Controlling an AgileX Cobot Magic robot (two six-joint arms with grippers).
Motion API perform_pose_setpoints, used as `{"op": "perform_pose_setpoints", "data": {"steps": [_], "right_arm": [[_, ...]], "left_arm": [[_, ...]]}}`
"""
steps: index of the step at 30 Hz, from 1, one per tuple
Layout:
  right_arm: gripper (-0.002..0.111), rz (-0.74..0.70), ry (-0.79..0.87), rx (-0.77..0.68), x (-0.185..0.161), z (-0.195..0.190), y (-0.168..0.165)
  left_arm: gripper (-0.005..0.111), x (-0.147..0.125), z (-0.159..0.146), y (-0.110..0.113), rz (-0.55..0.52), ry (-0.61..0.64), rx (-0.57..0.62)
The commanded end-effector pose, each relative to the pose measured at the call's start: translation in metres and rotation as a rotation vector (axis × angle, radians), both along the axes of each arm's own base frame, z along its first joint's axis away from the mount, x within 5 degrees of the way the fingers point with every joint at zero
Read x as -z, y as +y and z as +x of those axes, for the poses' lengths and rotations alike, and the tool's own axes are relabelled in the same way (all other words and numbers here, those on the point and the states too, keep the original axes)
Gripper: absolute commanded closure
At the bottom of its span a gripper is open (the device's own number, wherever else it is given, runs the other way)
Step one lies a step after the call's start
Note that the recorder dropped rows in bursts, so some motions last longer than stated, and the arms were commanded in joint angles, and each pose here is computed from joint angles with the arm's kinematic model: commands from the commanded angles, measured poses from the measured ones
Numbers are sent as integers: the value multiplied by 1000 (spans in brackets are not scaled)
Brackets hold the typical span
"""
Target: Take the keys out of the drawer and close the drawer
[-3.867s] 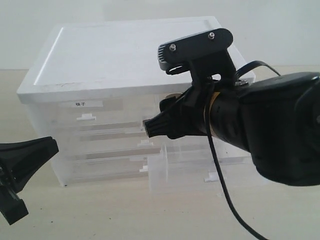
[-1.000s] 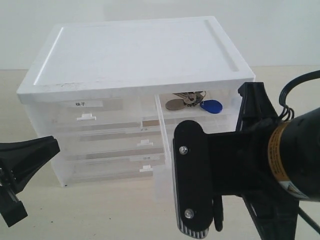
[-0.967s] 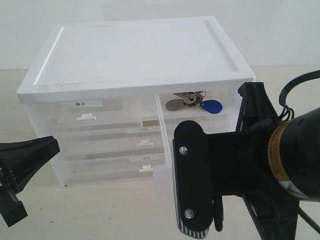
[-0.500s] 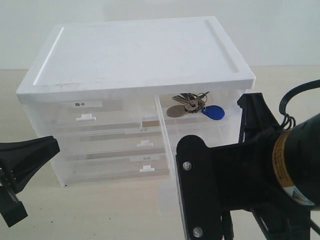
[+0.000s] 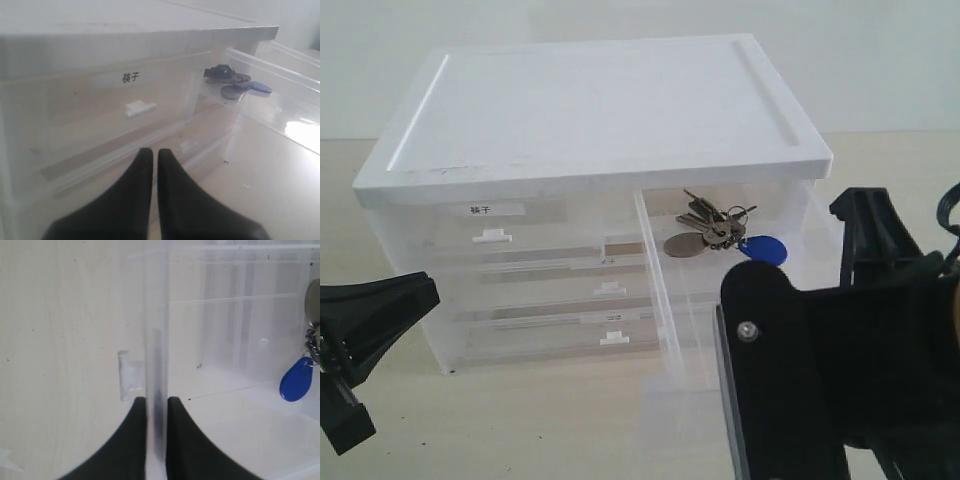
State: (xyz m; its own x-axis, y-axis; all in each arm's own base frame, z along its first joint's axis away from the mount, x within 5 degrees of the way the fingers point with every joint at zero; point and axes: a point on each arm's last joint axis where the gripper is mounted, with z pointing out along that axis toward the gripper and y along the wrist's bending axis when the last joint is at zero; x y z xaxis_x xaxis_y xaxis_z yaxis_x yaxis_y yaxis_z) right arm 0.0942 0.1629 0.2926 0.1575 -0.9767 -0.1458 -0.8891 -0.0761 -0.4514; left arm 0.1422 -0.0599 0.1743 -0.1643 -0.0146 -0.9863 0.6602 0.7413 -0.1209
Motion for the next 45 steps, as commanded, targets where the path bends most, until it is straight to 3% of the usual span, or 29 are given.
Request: {"op": "perform_pose_setpoints", "data": {"steps": [1,6,11,13,23,26,29,33,37,42,45], "right_arm": [[108,-6,-30,-11,9,1,-3],[104,48,-31,-8,11,1,1],[69,90,-39,-22,9,1,4],[61,93,-39,-21,9,1,5],[60,205,-5,54,-12,1,11],[60,311,22,170,-25,2,15],[60,496,15,423,-33,10,16],[58,678,-112,721,-42,27,10],[45,767,-82,761,-39,31,21],[45,723,-176,864,-22,48,32],[45,700,-136,926,-6,66,35]], "left_arm": [[102,-1,1,1,-2,-4,-10],[102,-1,2,1,-3,-4,-11],[102,-1,2,1,-4,-4,-13],[102,-1,2,1,-4,-4,-13],[102,-1,2,1,-4,-4,-13],[102,-1,2,1,-4,-4,-13],[102,-1,2,1,-4,-4,-13],[102,0,1,0,-3,-2,-3],[102,0,0,0,-4,9,6],[102,0,0,0,-4,9,6],[102,0,0,0,-4,9,6]]}}
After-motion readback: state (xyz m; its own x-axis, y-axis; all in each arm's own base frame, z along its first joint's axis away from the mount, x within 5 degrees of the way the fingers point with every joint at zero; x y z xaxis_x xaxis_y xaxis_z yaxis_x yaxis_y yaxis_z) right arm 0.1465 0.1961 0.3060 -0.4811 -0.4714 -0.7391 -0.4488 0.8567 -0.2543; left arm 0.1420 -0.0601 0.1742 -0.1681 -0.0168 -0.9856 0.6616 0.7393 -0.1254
